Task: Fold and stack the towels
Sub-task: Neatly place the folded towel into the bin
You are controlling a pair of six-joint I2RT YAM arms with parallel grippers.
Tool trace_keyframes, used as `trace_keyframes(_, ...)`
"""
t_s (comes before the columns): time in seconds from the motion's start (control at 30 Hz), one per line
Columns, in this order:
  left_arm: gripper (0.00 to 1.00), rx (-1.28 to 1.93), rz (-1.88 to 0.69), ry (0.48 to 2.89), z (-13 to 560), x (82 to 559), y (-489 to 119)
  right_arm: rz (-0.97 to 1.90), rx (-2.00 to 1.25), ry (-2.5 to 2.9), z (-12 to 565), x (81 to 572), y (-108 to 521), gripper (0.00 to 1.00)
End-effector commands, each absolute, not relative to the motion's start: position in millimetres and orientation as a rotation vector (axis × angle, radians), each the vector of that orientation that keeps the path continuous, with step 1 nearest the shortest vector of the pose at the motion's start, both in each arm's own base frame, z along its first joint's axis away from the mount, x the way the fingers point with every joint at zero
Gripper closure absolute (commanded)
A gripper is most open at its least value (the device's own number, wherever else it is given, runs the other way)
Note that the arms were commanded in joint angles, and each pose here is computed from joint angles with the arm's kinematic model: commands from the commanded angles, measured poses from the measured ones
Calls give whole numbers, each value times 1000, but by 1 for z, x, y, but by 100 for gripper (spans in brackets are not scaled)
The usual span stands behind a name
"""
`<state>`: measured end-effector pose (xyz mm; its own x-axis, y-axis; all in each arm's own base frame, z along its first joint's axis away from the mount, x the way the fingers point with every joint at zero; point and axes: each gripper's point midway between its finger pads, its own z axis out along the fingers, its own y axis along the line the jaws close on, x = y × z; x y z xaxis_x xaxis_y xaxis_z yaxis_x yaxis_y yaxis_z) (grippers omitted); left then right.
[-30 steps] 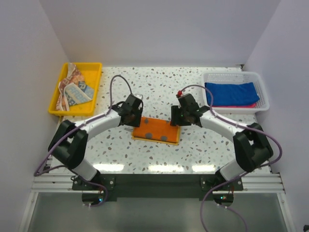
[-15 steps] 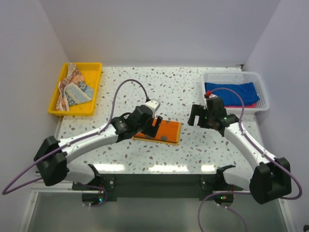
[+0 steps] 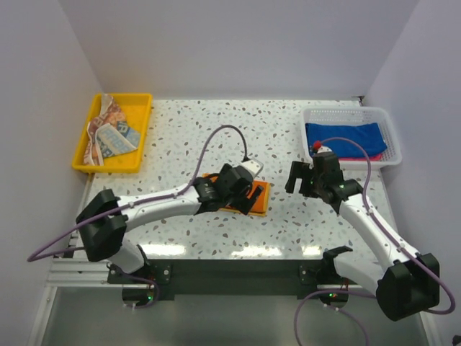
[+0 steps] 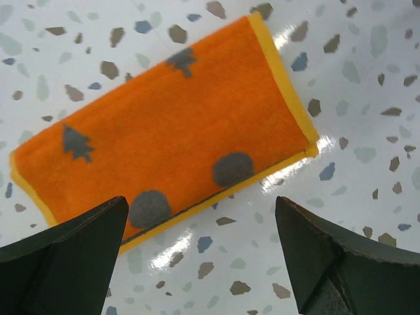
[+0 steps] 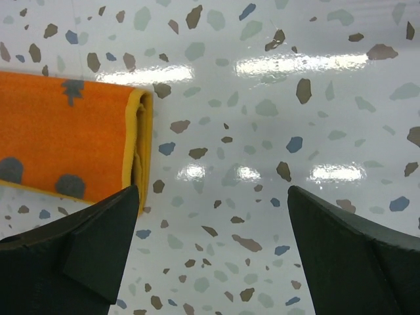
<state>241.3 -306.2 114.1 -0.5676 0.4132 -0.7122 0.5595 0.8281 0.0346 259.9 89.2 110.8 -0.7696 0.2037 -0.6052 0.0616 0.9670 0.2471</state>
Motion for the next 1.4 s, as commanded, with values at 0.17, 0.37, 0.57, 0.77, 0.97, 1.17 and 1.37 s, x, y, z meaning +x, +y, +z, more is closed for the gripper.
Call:
trace_keyframes(0.17, 16, 1051, -180, 2211, 95, 213, -385, 188, 254, 2462, 99, 247, 68, 1)
trace_keyframes(0.37, 30, 1229, -140, 2194, 66, 201, -408, 183, 278, 2475, 93, 243, 64, 1)
trace_keyframes(0.57, 33, 1266, -98, 2180, 45, 206, -413, 216, 302, 2492, 86, 240, 66, 1)
trace_keyframes(0.77, 41, 1256, 1, 2221, 17, 210, -400, 253, 316, 2500, 83, 239, 70, 1)
trace_keyframes(0.97, 45, 1180, 58, 2254, 5, 216, -380, 277, 317, 2502, 82, 238, 73, 1)
trace_keyframes(1.17, 42, 1107, 99, 2270, 1, 223, -359, 288, 340, 2497, 79, 239, 74, 1)
trace_keyframes(1.37, 41, 1069, 115, 2268, 1, 226, -346, 280, 349, 2499, 77, 240, 72, 1)
